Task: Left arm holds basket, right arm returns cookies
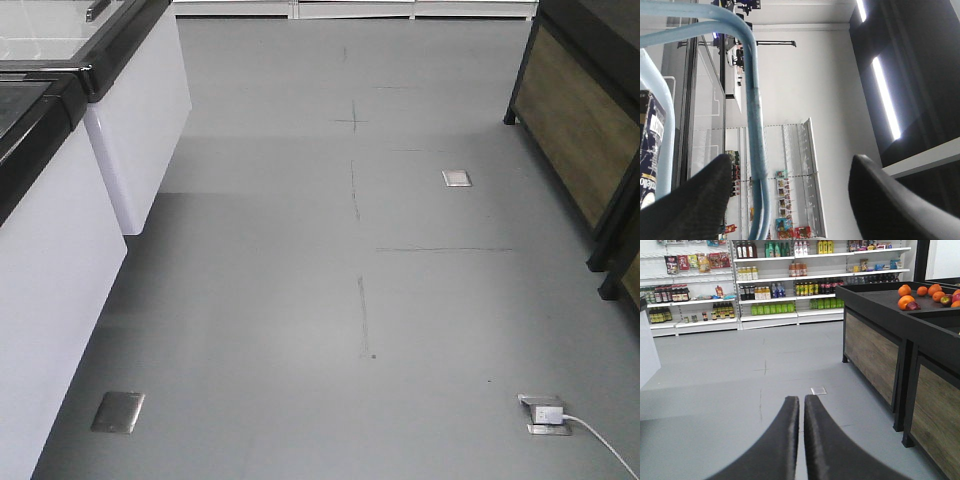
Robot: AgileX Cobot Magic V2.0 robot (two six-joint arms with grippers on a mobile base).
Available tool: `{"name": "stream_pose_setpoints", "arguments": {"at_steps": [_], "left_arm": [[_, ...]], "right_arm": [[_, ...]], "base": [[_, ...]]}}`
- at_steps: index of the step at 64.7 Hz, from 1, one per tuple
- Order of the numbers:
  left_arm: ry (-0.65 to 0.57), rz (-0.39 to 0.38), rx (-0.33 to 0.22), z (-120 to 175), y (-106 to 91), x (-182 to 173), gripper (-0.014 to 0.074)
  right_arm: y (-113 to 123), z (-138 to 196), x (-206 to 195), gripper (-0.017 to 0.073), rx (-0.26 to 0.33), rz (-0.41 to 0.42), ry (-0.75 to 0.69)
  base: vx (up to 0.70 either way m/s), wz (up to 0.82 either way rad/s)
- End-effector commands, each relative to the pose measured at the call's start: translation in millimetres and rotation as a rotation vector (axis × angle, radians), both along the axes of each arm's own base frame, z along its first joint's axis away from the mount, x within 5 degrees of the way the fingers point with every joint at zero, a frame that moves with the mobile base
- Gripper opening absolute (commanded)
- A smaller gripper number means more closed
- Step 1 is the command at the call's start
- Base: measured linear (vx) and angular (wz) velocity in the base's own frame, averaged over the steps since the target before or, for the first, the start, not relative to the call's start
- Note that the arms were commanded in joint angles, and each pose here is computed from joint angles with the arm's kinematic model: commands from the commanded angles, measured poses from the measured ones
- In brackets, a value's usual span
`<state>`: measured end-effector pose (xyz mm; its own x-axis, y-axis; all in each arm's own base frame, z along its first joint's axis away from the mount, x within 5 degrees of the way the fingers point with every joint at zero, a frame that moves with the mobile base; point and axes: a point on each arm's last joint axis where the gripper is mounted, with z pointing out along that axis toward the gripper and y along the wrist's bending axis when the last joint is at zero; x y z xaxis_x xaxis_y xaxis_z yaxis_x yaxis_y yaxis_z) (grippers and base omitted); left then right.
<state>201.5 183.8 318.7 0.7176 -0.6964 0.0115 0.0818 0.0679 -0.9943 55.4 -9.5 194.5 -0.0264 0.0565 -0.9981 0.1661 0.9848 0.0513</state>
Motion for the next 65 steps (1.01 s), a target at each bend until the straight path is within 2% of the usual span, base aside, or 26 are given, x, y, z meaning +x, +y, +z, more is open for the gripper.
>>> {"name": "stream_pose_setpoints", "arguments": {"at_steps": [1, 16, 27, 39, 65], "left_arm": [[-0.078, 0.008, 0.067, 21, 3.5, 3, 0.0472], [-0.067, 0.007, 0.056, 20, 10.9, 11, 0.0470], [-0.054, 0.015, 0.027, 11, 15.8, 16, 0.0470], [-0.054, 0.016, 0.028, 9, 16.8, 17, 0.0465], [-0.069, 0.004, 0.043, 19, 21.9, 28, 0.0337]], "right_arm": [[0, 0, 0, -0.0006, -0.021, -0.002, -0.052], [0, 0, 0, -0.0006, -0.021, -0.002, -0.052], [0, 0, 0, -0.0006, -0.021, -0.002, -0.052], [0, 0, 0, -0.0006, -0.021, -0.002, -0.052], [0, 0, 0, -0.0006, -0.021, -0.002, -0.052]], "base": [[0.00, 0.00], [0.00, 0.00], [0.00, 0.00], [0.00, 0.00], [0.00, 0.00]]}}
